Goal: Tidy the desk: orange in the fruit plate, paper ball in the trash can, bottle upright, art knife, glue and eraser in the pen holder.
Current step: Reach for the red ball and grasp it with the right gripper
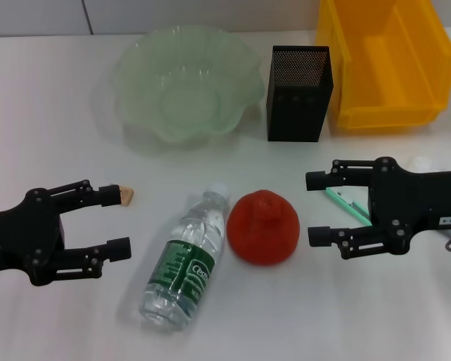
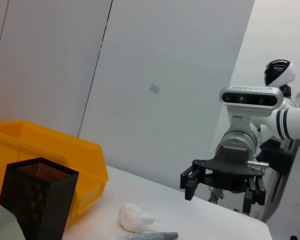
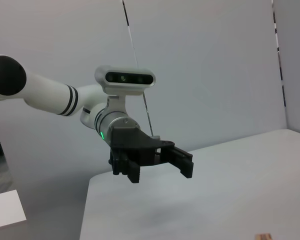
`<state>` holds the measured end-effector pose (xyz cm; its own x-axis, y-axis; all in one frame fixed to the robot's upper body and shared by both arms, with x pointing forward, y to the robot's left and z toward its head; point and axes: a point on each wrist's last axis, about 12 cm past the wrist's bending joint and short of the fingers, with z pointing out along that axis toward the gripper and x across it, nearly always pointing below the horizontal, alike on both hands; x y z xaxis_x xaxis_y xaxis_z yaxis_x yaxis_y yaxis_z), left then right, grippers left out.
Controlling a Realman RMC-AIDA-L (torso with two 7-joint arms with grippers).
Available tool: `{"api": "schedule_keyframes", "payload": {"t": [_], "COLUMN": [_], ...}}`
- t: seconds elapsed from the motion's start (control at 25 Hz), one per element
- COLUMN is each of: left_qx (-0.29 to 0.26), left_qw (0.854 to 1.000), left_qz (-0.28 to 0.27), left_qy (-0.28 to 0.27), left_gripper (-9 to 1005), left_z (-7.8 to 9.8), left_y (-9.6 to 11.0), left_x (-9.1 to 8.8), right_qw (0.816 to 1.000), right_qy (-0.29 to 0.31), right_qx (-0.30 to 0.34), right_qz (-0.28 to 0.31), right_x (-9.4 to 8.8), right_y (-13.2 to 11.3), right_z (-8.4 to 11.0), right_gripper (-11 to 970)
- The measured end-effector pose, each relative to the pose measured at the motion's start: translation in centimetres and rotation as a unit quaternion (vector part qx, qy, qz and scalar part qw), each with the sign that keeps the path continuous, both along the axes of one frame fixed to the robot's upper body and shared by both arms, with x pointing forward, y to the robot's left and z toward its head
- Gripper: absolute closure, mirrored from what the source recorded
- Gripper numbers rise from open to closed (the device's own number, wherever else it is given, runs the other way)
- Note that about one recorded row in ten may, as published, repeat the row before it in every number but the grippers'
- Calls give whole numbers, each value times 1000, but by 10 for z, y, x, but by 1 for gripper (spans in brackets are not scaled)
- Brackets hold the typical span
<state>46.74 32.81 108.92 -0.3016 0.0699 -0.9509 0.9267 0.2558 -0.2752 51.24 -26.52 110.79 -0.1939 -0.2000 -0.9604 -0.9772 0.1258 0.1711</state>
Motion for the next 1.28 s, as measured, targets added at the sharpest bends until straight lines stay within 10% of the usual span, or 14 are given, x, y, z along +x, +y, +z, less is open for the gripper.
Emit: {"api": "schedule_keyframes", "payload": {"t": [0.32,0.64,1.28], "left_qx": [0,1,5], "left_qw": [1000,1000,1000], "left_qz": [3,2,9], "left_qy": [2,0,1], "left_gripper": [155,155,154], "left_z": [-1,-1,-2], "left_y": [1,0,-1], "left_x": [-1,0,1], "right_qw": [999,961,904], "right_qy": [20,65,30], "right_qx": [-39,-269,-425], "right_qz": [-18,-13,35], "right_x": [20,63,80], "right_y": [0,31,101], "right_z": [20,73,60], "right_gripper": [166,167,165]}}
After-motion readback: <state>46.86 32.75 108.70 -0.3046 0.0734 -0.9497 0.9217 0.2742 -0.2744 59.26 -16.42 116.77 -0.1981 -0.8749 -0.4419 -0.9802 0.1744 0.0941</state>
